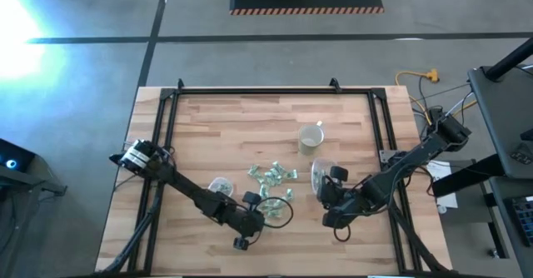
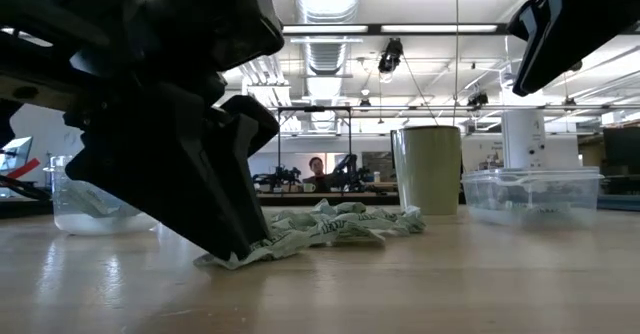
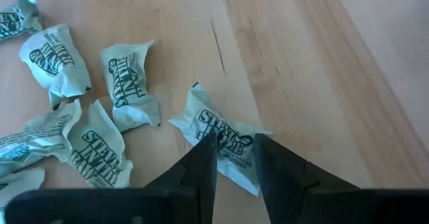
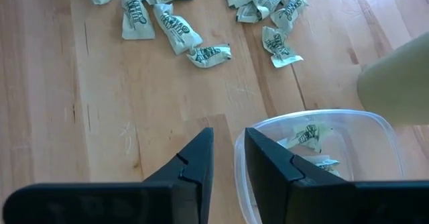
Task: Pick and place Stevia / Truvia into bins
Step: Put the stevia packet into the left transparent container
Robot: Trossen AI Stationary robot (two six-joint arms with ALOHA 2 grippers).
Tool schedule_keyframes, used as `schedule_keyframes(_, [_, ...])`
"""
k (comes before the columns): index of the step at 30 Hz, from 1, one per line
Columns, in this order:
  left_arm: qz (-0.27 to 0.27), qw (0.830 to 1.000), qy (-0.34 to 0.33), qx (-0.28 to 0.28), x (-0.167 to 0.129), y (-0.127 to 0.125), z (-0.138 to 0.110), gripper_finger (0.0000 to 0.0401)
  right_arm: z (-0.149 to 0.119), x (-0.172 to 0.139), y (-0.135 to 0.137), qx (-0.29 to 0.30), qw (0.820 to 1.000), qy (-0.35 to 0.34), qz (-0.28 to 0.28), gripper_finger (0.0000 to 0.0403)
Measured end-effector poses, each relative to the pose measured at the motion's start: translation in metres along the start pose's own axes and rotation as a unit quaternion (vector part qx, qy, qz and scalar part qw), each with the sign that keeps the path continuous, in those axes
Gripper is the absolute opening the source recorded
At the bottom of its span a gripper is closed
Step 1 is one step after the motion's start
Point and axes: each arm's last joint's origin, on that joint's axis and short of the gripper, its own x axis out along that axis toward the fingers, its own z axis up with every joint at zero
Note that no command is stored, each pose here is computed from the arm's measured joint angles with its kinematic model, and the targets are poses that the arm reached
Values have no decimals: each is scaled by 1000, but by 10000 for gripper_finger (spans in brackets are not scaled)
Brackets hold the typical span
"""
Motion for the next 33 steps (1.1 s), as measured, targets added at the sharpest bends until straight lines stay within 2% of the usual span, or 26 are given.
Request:
schedule_keyframes(5, [1,1000,1,15,0,1,0,70,0,0,0,-2,1000,0,0,69])
schedule_keyframes(11, [3,1000,1,28,-1,1,0,7,0,0,0,-2,1000,0,-1,68])
schedule_keyframes(17, [17,999,0,39,-7,2,2,6,0,0,0,-2,1000,-3,-4,68])
schedule_keyframes(26, [118,992,9,50,-50,8,9,1,0,0,-1,-2,1000,-6,-8,68])
schedule_keyframes(33, [229,972,45,5,-91,14,-5,0,0,0,-1,-3,1000,-5,-8,68])
